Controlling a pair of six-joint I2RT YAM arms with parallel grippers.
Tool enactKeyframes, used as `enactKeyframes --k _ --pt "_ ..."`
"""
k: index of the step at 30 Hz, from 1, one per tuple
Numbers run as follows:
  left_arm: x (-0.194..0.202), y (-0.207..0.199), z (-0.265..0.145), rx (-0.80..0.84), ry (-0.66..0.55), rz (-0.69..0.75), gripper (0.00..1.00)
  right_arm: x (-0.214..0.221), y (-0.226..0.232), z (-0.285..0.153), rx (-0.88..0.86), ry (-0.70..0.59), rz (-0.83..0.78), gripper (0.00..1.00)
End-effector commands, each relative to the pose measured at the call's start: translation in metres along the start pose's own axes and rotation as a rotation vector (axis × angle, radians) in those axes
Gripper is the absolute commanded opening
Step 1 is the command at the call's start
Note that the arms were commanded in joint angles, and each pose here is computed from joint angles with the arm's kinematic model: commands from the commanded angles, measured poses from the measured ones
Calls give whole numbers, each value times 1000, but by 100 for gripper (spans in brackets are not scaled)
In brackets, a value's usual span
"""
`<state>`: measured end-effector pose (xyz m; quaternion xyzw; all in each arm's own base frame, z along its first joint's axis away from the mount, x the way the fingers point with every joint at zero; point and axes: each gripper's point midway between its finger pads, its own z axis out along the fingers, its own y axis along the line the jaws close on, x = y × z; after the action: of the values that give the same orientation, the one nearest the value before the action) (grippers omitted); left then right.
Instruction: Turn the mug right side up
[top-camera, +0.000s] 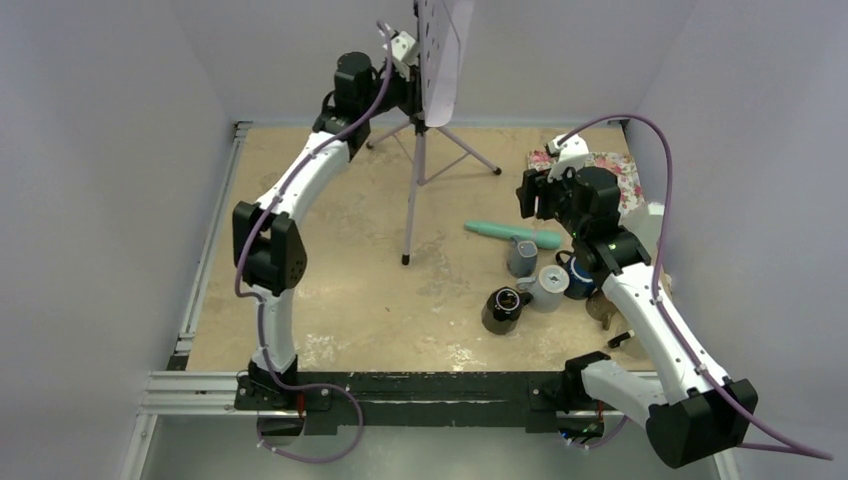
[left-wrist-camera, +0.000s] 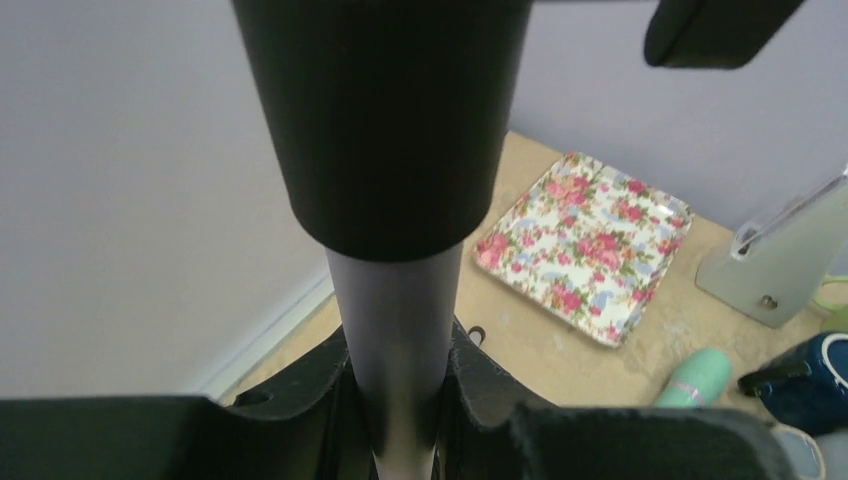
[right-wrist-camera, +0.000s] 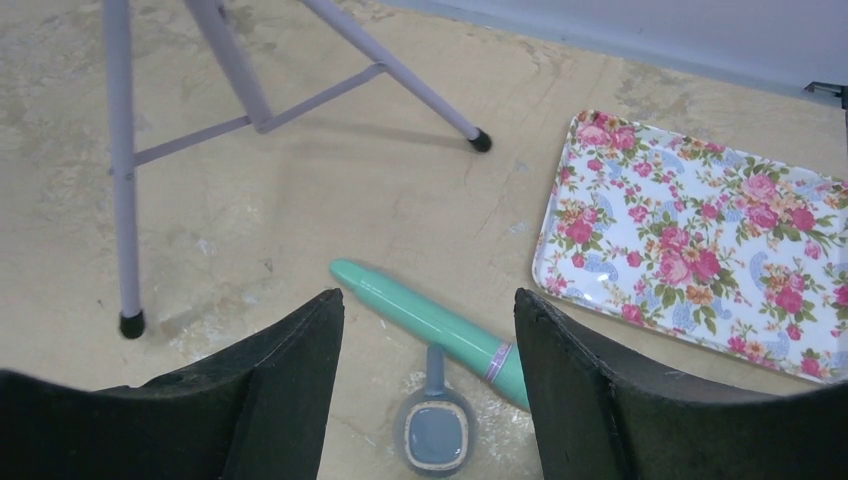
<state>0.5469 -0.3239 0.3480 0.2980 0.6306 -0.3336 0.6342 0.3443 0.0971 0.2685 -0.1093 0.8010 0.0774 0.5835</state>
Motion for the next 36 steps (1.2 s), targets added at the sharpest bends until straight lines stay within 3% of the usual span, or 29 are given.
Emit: enactKeyframes --k 1,7,11,16,24,36 --pt "-101 38 -111 -220 -66 13 0 -34 3 -11 -15 -84 5 65" --pt "-67 34 -232 -355 20 53 0 -54 20 -11 -119 -147 -58 65" --pt "-56 11 -305 -415 29 227 0 -61 27 -14 -157 -172 -89 65" --pt "-44 -5 -364 -515 25 265 0 -70 33 -24 -194 -233 -120 65" --pt "-25 10 -405 -659 97 321 0 -71 38 -35 -220 -265 -121 65" --pt "-14 54 -398 -651 21 209 0 -57 43 -40 -254 -248 -145 65"
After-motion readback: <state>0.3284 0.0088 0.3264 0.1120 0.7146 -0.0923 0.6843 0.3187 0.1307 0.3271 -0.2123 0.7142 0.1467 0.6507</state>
